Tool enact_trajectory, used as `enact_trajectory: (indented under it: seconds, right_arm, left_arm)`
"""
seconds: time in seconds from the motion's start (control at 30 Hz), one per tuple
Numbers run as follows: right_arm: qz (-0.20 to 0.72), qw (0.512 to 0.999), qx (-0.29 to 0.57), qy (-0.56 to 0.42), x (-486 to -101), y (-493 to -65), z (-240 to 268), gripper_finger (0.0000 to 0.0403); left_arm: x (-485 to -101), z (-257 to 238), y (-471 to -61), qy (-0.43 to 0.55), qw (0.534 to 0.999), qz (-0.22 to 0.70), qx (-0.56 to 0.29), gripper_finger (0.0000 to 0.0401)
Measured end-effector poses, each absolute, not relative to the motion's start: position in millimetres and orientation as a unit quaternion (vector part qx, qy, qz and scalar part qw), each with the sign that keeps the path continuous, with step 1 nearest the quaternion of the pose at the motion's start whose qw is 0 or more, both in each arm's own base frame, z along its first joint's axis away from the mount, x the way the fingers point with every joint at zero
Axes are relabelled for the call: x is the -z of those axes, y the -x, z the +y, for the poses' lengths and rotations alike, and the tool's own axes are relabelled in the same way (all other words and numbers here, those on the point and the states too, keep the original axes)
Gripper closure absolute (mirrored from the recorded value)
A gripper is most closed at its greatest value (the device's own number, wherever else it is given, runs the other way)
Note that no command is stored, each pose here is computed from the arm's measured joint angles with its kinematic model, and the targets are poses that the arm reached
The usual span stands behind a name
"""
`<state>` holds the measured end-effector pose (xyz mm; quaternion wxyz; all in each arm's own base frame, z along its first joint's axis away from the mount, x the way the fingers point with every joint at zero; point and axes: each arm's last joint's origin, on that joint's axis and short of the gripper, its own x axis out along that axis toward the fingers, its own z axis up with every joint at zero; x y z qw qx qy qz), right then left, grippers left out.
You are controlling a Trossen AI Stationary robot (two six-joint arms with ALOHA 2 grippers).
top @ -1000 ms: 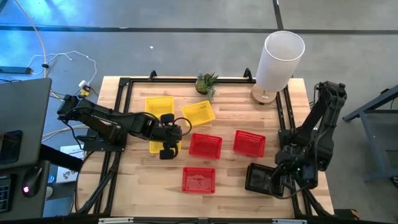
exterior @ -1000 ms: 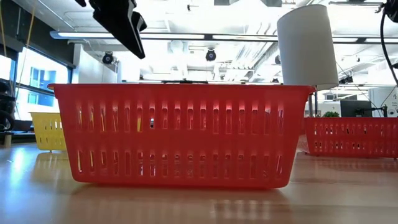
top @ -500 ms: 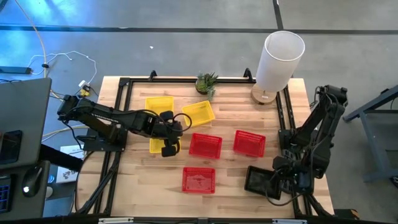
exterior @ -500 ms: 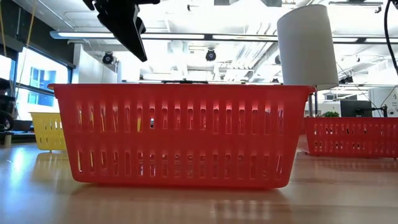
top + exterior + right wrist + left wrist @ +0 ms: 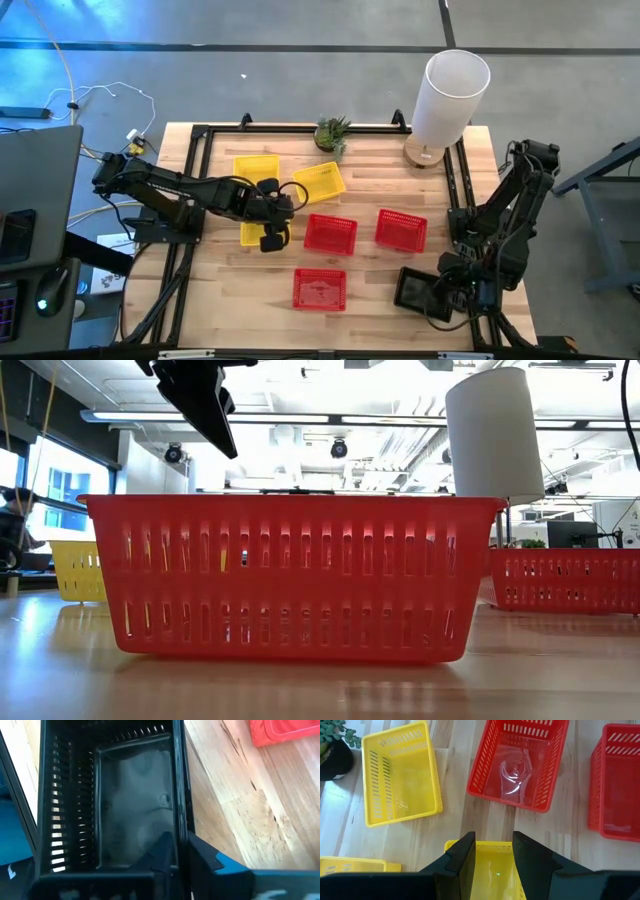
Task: Stack baskets by color
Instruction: Stack the left black bin on top of the right stacked black bins, then stack the top right red bin on top of the top left red bin
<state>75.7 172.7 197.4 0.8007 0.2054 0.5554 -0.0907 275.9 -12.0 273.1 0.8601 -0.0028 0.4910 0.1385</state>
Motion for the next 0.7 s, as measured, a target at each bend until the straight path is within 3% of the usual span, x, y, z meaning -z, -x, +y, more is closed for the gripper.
enact_trajectory:
  seconds: [0.33, 0.7]
  right_arm:
    - [0.56, 0.792, 0.089, -0.226, -201, -75, 172, 0.03]
    - [0.534, 0.79, 0.096, -0.284, -212, -74, 164, 0.0293]
  left_arm:
    - [-273, -12, -276, 0.003, 0.86, 0.491, -0.138, 0.0286]
    - [-273, -12, -276, 0.003, 0.86, 0.491, -0.138, 0.0286]
